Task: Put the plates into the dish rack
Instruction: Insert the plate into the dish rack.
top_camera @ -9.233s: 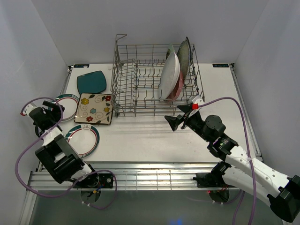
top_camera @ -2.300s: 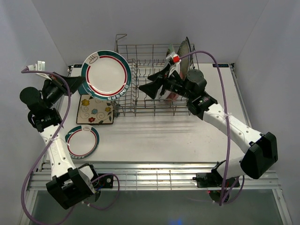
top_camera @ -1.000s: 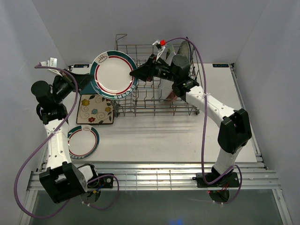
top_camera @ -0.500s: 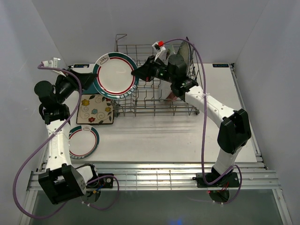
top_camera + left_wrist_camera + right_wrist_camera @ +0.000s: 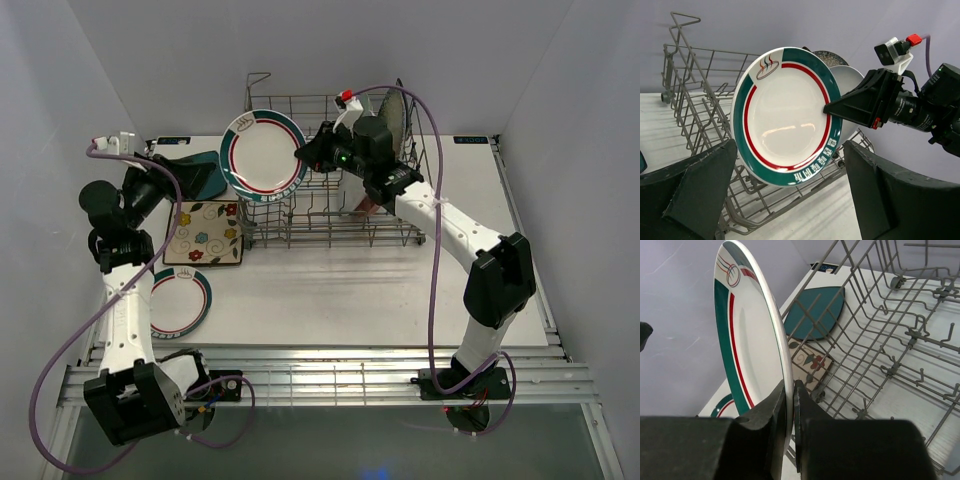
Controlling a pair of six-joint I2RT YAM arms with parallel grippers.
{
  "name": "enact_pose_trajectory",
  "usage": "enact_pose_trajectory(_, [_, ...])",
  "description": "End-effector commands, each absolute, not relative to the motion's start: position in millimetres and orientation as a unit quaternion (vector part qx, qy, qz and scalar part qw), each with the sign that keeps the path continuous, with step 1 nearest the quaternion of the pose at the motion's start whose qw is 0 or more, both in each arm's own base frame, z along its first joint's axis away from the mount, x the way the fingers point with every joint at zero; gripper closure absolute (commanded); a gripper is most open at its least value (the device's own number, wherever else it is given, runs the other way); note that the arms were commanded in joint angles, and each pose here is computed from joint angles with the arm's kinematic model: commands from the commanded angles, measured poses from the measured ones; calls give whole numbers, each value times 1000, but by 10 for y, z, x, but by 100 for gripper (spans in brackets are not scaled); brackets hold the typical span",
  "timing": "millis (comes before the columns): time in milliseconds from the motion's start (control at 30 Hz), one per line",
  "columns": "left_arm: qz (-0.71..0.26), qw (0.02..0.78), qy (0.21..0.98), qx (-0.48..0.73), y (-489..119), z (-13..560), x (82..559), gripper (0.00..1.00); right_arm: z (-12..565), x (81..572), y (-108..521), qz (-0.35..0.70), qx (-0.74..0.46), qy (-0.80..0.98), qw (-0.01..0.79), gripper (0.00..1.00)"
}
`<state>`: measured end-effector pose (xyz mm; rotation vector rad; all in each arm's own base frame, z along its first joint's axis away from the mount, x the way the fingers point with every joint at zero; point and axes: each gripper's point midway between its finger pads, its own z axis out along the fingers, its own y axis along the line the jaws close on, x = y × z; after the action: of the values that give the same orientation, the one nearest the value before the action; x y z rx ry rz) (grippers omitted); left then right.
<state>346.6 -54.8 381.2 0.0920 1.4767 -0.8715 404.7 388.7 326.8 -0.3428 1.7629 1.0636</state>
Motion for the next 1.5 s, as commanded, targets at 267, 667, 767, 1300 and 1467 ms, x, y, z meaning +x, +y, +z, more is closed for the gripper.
enact_pose_trajectory(267, [-298, 717, 630, 19, -363, 3944, 3339, 2, 4186, 4291, 3503, 387, -68, 674, 625, 92])
enact_pose_trajectory(667, [-291, 712, 639, -1, -297, 3840, 3418, 2, 4601, 4431, 3074, 315, 6, 653, 689, 92])
enact_pose_trajectory(767, [-292, 710, 640, -1, -301, 3834, 3427, 2, 4638, 4517, 2940, 284, 32, 652, 703, 92])
enact_pose_trajectory(1300, [-291, 707, 644, -3, -287, 3784, 3454, 2, 4691, 5016, 2878, 76, 83, 654, 748, 92])
enact_pose_trajectory(1467, [-293, 705, 646, -2, -290, 3769, 3462, 2, 4619, 4992, 2824, 2, 84, 639, 765, 92])
